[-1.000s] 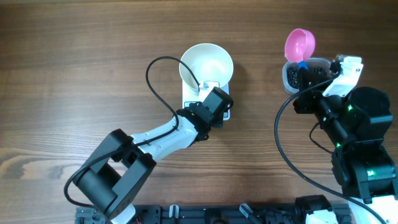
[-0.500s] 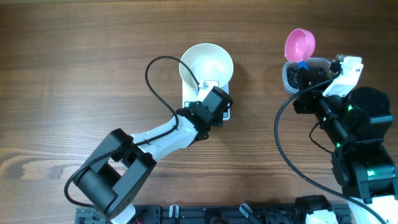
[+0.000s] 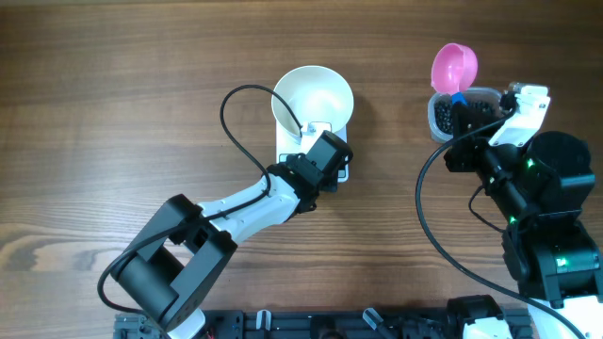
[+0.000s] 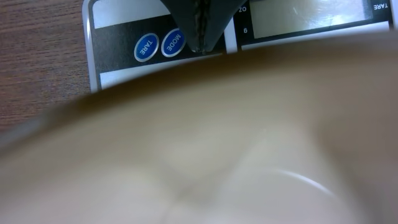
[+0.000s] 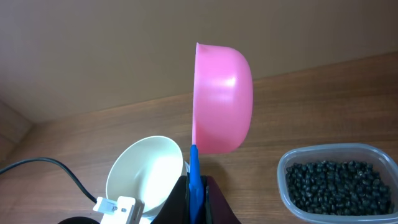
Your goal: Scoop item into bowl and weigh 150g on scale
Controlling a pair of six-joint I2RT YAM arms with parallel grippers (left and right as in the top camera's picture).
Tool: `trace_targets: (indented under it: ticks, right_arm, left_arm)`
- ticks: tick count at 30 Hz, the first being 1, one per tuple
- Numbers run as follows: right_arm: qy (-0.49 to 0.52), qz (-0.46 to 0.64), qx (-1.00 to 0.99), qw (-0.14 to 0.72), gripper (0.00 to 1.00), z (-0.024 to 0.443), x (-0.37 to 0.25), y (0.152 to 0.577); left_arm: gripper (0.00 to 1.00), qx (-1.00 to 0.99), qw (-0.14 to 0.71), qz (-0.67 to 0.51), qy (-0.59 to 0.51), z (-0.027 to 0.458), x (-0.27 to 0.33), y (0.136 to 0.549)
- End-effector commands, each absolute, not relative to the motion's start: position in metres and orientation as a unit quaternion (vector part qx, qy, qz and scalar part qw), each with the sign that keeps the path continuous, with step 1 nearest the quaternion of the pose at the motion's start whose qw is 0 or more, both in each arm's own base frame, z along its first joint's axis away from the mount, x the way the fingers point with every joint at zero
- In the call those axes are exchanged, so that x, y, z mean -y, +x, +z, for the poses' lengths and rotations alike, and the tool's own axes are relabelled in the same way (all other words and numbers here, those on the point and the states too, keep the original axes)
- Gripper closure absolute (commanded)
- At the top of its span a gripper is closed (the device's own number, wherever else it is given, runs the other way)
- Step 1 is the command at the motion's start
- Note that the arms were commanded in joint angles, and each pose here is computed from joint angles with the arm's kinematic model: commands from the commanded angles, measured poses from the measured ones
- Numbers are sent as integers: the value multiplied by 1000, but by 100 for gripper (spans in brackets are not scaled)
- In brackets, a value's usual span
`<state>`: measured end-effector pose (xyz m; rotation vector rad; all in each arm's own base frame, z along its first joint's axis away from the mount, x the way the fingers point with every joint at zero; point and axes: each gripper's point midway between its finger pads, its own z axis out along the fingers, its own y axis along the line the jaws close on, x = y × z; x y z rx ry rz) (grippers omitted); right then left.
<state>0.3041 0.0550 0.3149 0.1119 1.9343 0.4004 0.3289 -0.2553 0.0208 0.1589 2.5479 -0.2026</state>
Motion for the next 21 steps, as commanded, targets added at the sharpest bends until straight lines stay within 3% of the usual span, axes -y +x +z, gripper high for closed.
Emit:
trace_targets:
  ticks: [1,21]
  right_arm:
    - [55,162,-809,563,96,327,-50,306]
    - [55,166,-806,565,96,330,-51,304]
  left_arm:
    - [96,-955,284,-51,64,9,247,331]
    - [96,-958,276,-38,65,2,242,328]
